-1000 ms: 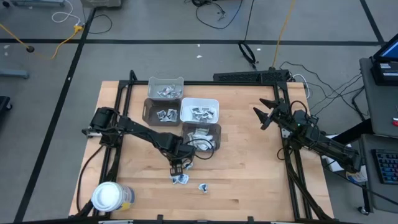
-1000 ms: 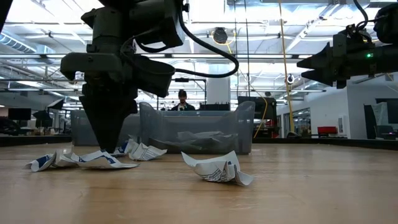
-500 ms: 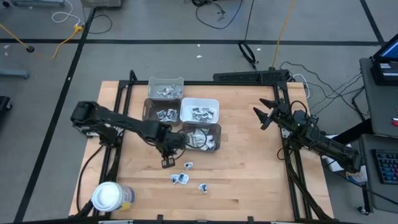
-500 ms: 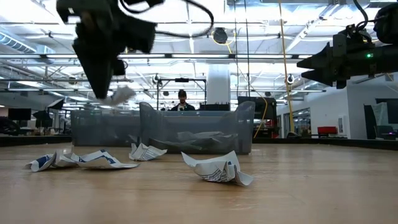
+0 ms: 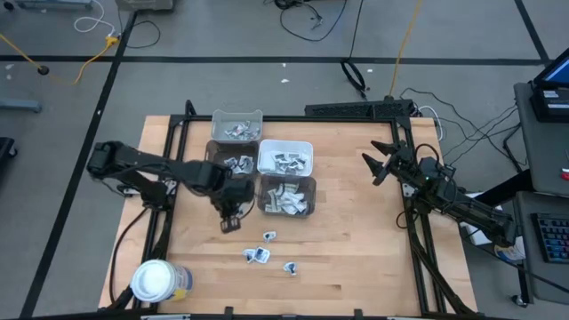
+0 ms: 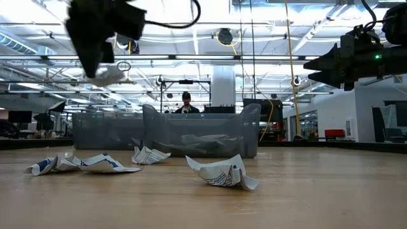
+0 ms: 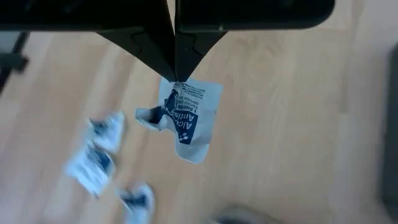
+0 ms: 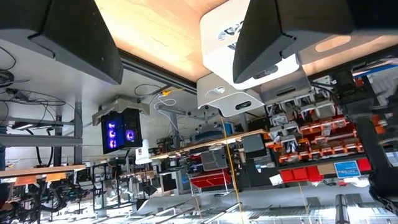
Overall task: Pick & Place First Aid Supplies
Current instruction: Put the blue alcohol pad into the left black bin
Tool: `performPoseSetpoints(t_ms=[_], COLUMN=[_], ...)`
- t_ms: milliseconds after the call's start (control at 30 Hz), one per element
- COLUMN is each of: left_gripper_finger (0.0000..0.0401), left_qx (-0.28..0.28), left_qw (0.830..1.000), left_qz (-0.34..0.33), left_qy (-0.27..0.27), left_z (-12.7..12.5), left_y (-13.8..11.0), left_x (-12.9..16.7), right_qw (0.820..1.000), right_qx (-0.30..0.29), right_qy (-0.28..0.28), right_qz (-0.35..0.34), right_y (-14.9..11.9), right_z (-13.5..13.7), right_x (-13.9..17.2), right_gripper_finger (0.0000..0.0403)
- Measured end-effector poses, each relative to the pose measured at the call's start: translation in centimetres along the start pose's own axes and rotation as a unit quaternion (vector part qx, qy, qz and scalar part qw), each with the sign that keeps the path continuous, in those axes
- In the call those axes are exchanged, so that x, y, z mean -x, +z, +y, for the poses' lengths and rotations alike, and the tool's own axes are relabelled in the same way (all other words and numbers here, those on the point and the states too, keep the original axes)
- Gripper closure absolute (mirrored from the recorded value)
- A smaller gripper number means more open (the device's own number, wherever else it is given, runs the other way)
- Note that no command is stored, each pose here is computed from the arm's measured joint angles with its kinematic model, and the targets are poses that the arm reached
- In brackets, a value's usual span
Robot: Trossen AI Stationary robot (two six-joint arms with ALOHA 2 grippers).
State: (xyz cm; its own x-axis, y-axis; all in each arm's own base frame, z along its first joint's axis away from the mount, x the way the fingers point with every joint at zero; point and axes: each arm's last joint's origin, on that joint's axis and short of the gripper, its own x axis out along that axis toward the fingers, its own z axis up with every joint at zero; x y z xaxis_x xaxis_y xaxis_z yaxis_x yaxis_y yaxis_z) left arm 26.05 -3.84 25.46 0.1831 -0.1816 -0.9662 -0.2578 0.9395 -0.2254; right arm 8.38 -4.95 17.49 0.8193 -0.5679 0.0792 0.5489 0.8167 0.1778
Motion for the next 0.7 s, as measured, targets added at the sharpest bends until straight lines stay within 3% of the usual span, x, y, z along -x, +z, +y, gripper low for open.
performPoseSetpoints(t_ms=[433,700], left_gripper_finger=[0.0401,0.0401], left_qx=[0.137,0.229], left_qw=[0.99,0.971], left_qz=[-0.018,-0.042], left_qy=[0.031,0.046], left_z=[9.7,16.2], left_y=[2.0,1.5], left_x=[1.9,3.5], right_qw=[1.0,1.0], right_qx=[0.0,0.0], right_qy=[0.0,0.0], right_qz=[0.0,0.0], right_y=[0.0,0.0], right_z=[0.0,0.0], right_x=[0.0,0.0], right_gripper_finger=[0.0105,0.0105])
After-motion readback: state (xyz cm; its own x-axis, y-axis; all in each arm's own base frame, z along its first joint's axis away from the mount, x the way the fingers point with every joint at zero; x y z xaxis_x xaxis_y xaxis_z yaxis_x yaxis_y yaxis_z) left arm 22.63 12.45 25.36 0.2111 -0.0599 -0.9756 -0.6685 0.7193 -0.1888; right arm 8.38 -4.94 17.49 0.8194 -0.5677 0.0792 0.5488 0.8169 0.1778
